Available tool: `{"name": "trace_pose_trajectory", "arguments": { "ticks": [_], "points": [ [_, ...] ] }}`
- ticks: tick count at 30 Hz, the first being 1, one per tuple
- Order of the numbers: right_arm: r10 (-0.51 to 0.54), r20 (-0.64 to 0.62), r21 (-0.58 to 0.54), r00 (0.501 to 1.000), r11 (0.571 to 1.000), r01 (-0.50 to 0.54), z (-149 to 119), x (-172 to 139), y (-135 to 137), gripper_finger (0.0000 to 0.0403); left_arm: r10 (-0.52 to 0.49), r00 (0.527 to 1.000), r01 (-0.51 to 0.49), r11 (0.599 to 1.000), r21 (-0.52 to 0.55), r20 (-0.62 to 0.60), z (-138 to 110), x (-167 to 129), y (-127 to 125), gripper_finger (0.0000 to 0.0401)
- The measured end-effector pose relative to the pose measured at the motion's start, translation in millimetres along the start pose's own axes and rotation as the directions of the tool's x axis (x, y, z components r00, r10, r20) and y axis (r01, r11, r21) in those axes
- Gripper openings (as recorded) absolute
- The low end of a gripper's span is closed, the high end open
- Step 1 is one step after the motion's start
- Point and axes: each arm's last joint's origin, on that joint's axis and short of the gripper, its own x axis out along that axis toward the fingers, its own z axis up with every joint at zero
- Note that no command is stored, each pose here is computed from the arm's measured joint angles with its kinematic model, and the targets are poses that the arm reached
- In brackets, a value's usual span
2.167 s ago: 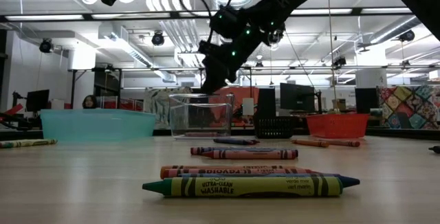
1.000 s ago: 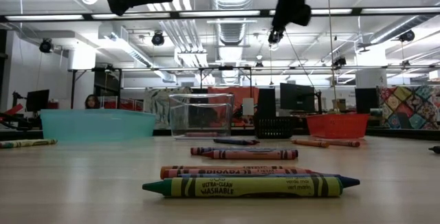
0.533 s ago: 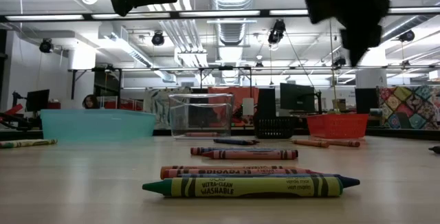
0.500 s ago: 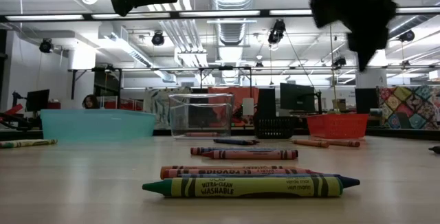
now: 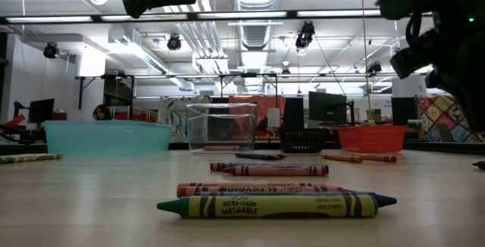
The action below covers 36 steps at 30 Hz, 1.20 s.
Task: Sort crayons
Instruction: Put the orange crayon into the orange bin
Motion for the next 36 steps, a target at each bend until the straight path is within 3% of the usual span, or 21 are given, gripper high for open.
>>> {"name": "trace_pose_trajectory", "arguments": {
  "ticks": [12,18,23,29,33,36],
  "points": [
    [-0.002,-0.001,0.018,1.000,1.000,0.002,-1,2,-1,0.0052,0.000,1.000,0.000,1.000,0.027,0.000,0,0,0,0.0149],
    [-0.071,0.240,0.022,0.968,0.997,0.068,9,-8,-4,0.0052,0.000,1.000,0.000,0.990,0.142,0.000,0,0,0,0.0149],
    [-0.056,0.474,0.077,0.879,0.997,0.022,25,-30,-19,0.0052,0.011,1.000,-0.018,0.948,0.317,0.022,10,2,1,0.0149],
    [-0.040,0.731,0.116,0.681,0.991,-0.066,49,-65,-52,0.0052,0.084,0.996,-0.093,0.845,0.527,0.041,21,11,15,0.0149],
    [-0.085,0.816,0.177,0.572,0.978,-0.108,58,-81,-74,0.0052,0.135,0.989,-0.144,0.849,0.508,0.054,27,17,27,0.0149],
    [-0.116,0.816,0.223,0.566,0.967,-0.123,61,-81,-84,0.0052,0.120,0.992,-0.128,0.880,0.457,0.046,26,20,32,0.0149]
  ]
}}
